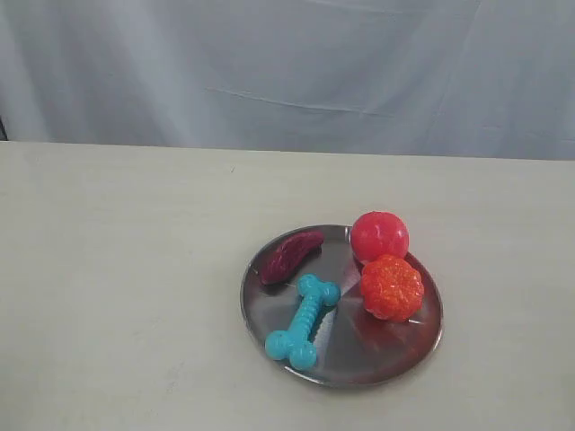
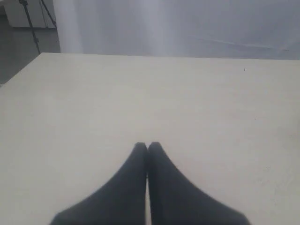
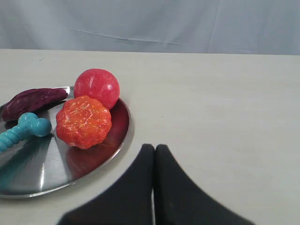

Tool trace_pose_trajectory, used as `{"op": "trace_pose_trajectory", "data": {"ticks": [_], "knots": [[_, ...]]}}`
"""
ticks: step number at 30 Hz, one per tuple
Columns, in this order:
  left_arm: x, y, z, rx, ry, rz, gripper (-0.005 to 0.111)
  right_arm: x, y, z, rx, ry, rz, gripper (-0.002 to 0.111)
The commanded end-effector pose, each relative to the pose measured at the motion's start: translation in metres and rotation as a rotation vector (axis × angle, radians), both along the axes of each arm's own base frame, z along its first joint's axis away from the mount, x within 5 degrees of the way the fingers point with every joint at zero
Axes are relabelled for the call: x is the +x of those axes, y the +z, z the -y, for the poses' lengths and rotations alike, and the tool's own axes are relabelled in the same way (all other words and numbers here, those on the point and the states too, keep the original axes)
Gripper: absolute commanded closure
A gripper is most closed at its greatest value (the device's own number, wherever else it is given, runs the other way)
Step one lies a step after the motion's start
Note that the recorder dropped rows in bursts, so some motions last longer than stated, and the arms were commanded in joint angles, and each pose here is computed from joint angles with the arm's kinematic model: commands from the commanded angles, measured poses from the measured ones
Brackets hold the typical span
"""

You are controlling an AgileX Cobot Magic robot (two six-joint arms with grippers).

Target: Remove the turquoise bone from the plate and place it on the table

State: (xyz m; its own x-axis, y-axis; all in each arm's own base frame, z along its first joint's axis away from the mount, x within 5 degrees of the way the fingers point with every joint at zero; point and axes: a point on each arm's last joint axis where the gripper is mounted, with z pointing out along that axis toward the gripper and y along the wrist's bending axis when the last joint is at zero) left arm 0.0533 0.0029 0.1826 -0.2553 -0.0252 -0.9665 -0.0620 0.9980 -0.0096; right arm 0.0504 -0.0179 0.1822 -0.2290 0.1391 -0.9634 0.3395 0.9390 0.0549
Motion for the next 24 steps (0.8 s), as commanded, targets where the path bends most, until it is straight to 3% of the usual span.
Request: {"op": "trace_pose_trajectory", "data": {"ticks": [1, 13, 24], "knots": [[0.000, 0.000, 0.000, -0.005, -0.007, 0.004, 0.107, 0.000, -0.001, 0.000, 0.000, -0.007, 0.003, 0.109], [0.000, 0.000, 0.000, -0.005, -0.007, 0.004, 0.107, 0.000, 0.002, 0.001, -0.026, -0.005, 0.023, 0.109], [0.000, 0.000, 0.000, -0.005, -0.007, 0.004, 0.107, 0.003, 0.030, 0.000, -0.123, 0.009, 0.314, 0.109]]}}
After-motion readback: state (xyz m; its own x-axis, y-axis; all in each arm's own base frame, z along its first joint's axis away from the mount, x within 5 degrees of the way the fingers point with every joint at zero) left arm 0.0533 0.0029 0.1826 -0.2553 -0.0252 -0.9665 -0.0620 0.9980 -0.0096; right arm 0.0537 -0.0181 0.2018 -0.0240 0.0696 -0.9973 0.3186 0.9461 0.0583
